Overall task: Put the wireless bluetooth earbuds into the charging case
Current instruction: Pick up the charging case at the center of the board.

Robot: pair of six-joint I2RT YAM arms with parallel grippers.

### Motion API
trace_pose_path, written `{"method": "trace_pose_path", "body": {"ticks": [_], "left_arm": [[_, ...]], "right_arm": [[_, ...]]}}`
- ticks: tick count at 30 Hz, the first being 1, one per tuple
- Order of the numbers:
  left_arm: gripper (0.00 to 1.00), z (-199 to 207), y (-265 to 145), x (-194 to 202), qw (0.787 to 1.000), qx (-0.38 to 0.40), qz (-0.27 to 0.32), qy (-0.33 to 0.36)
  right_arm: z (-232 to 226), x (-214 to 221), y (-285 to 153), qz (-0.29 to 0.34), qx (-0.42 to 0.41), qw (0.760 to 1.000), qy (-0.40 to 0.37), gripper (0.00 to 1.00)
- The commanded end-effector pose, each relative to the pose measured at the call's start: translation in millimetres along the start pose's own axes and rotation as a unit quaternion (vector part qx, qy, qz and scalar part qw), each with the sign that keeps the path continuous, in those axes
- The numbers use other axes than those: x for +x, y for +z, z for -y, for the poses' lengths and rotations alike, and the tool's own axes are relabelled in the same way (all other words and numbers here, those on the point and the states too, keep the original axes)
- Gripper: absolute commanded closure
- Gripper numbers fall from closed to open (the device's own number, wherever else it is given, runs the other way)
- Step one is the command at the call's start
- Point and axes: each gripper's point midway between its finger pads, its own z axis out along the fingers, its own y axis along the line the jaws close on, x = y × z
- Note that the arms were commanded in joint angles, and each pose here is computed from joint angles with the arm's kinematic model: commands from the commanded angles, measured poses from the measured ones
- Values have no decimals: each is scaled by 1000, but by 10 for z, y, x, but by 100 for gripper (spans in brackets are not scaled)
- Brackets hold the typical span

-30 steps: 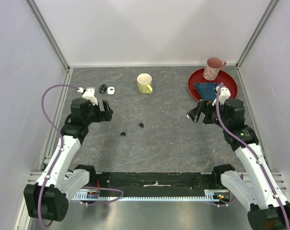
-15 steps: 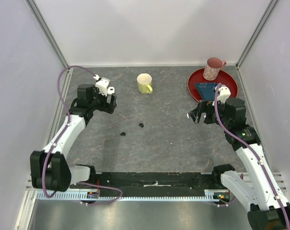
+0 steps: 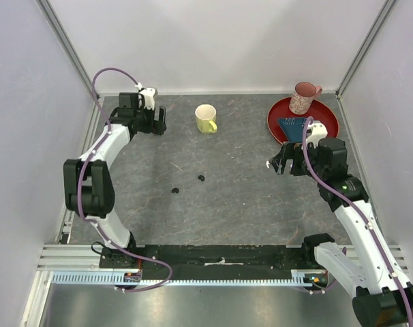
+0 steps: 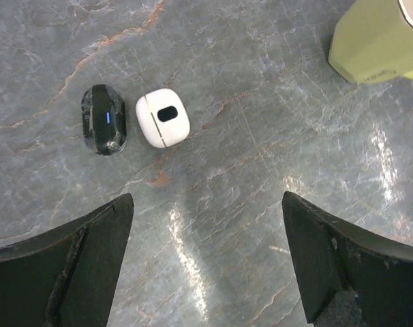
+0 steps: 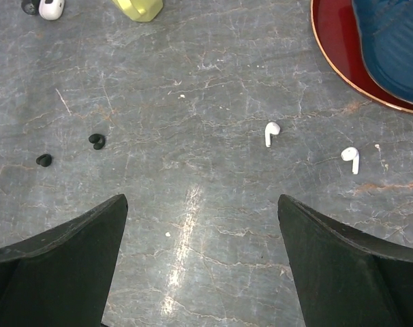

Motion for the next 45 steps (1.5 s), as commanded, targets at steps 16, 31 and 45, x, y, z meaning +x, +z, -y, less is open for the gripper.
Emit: {"method": "trace_pose_path", "body": {"ticks": [16, 31, 45], "left_arm": [[12, -63, 616, 191, 975, -39, -75, -204], [12, -209, 973, 186, 973, -71, -78, -205], [12, -304, 1244, 95, 973, -85, -61, -203]], "right_arm": [[117, -38, 42, -10, 37, 999, 10, 2], [145, 2, 52, -12, 43, 999, 14, 2], [147, 27, 111, -15, 41, 999, 22, 2]]}}
